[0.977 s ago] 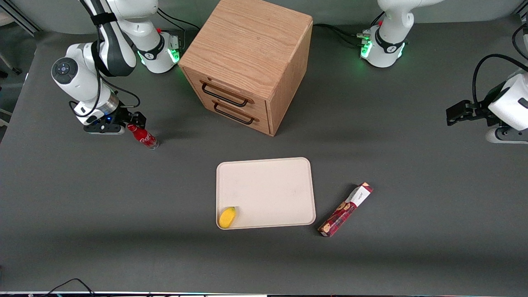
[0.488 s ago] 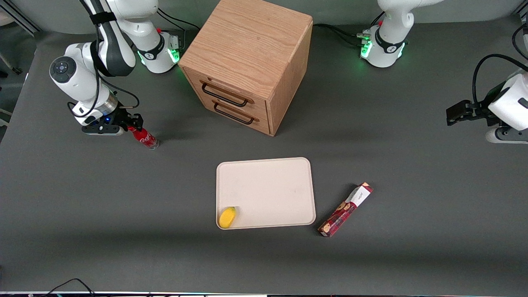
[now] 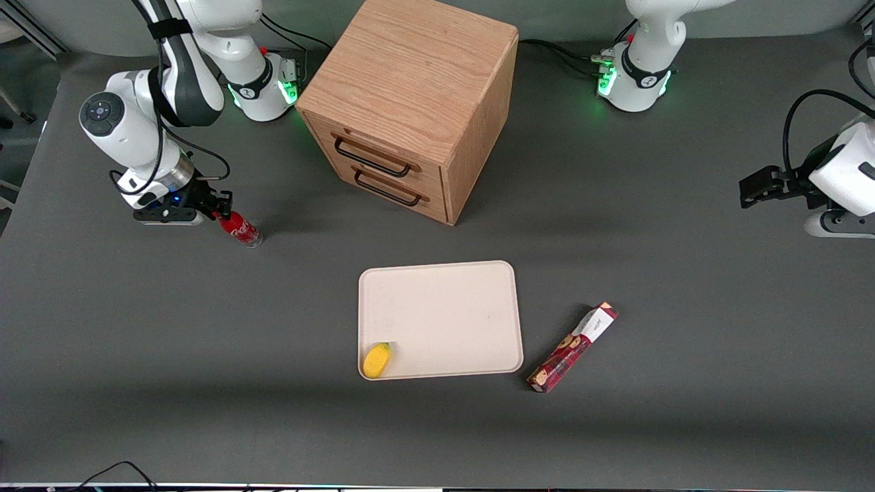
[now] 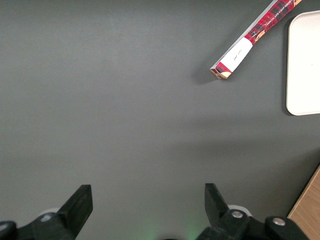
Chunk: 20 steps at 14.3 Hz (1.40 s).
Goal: Place coke bottle on tray
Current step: 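Lift the bottle and carry it with the right gripper toward the white tray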
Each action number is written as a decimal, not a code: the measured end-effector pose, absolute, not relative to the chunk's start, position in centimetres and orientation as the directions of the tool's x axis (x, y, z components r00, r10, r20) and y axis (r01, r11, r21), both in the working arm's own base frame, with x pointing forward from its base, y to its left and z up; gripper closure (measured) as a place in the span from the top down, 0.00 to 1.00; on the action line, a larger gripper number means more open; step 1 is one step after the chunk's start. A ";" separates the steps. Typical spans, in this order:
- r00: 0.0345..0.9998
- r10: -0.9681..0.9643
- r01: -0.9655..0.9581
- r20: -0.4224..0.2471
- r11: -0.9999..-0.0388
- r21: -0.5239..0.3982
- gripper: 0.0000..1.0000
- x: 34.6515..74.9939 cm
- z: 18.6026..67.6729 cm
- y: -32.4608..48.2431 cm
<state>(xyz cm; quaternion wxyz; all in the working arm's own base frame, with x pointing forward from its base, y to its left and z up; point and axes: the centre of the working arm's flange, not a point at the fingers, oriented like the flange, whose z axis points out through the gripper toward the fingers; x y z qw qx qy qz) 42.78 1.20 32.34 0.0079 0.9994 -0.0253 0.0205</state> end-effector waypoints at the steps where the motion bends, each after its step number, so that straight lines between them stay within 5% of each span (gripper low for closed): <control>1: 0.998 -0.050 -0.051 0.042 -0.999 0.015 0.31 42.8 32.4 1.2; 5: 0.998 -0.046 -0.047 0.034 -0.999 0.019 0.31 45.4 36.7 1.5; 13: 0.997 -0.043 -0.041 -0.067 -0.999 0.034 0.31 53.2 61.2 7.3; 16: 0.987 -0.107 -0.105 -0.116 -0.994 0.023 0.31 56.3 62.7 13.8; 20: 0.945 -0.287 -0.294 -0.157 -0.955 -0.024 0.31 59.9 56.3 23.9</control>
